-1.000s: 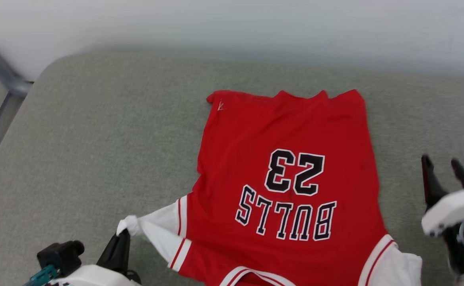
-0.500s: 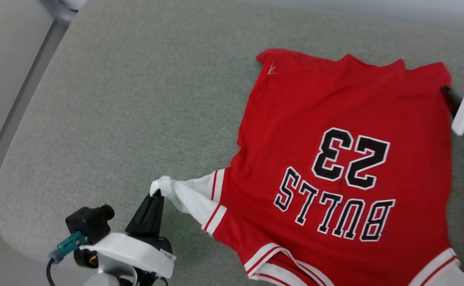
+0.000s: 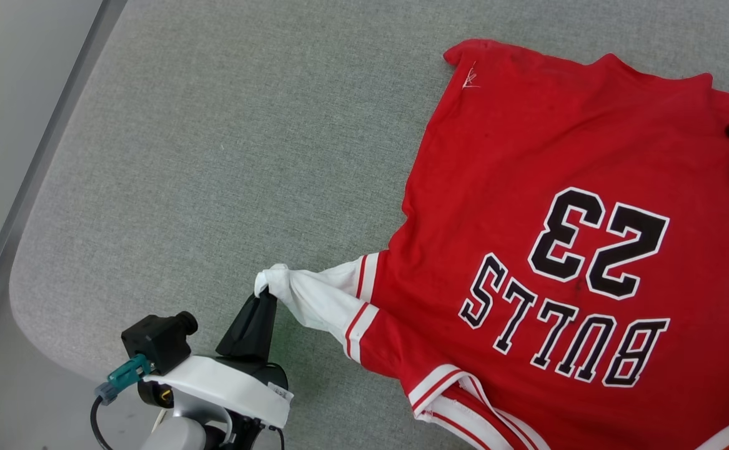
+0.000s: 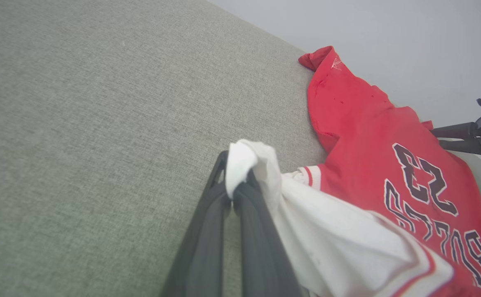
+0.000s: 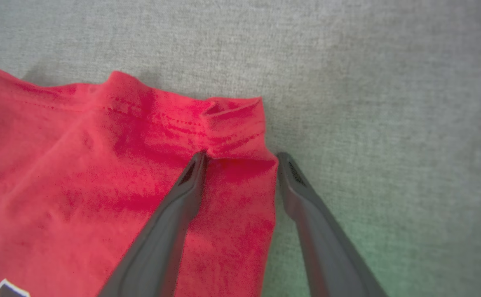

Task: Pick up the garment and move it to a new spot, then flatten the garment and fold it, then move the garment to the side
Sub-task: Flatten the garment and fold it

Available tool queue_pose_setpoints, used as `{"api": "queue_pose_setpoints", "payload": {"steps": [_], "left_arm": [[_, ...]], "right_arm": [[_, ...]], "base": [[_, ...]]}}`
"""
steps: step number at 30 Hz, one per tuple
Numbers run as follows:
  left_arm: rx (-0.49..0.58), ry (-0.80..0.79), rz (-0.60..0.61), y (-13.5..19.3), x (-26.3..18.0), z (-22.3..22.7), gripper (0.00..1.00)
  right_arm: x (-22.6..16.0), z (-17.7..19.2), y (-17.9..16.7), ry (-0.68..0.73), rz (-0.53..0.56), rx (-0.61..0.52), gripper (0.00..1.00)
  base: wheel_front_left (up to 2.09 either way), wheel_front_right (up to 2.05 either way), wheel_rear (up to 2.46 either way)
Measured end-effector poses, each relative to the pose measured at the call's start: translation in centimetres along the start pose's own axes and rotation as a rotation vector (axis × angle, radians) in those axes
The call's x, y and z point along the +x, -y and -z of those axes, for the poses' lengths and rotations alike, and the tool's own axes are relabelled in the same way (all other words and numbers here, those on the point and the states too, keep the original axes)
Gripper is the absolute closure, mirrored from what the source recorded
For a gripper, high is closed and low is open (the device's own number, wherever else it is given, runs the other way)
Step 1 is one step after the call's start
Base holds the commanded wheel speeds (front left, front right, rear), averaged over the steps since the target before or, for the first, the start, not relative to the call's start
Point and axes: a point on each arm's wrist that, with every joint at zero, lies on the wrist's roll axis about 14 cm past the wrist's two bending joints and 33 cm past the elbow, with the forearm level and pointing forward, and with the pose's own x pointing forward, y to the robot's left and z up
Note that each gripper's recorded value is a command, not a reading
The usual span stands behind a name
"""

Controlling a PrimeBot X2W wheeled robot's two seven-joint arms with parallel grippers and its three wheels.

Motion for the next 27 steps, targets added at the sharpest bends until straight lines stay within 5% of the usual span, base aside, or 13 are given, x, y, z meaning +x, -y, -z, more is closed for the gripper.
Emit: {"api": "queue_pose_setpoints", "payload": {"steps": [2,9,14,20,27], "left_arm": [[0.0,0.002,-0.001,-0.1,0.0,0.0,1.0],[0.005,0.03,0.012,0.0,-0.3,-0.9,1.0],[0.009,0.051,0.013,-0.2,-1.8,-1.7,1.0],[0.009,0.051,0.041,0.5,-2.5,-2.0,1.0],[0.015,0.019,0.086,2.0,-2.9,-1.5,1.0]], "right_arm": [[-0.2,0.1,0.0,-0.014,-0.001,0.009,1.0],[-2.8,-1.9,-0.9,0.079,0.022,-0.071,1.0],[-9.8,-6.1,-0.1,0.308,0.075,-0.189,1.0],[-14.8,-3.4,3.3,0.358,0.125,-0.201,1.0],[-18.7,5.4,8.0,0.305,0.193,-0.139,1.0]], "base": [[0.0,0.0,0.0],[0.0,0.0,0.0],[0.0,0.0,0.0],[0.0,0.0,0.0],[0.0,0.0,0.0]]}}
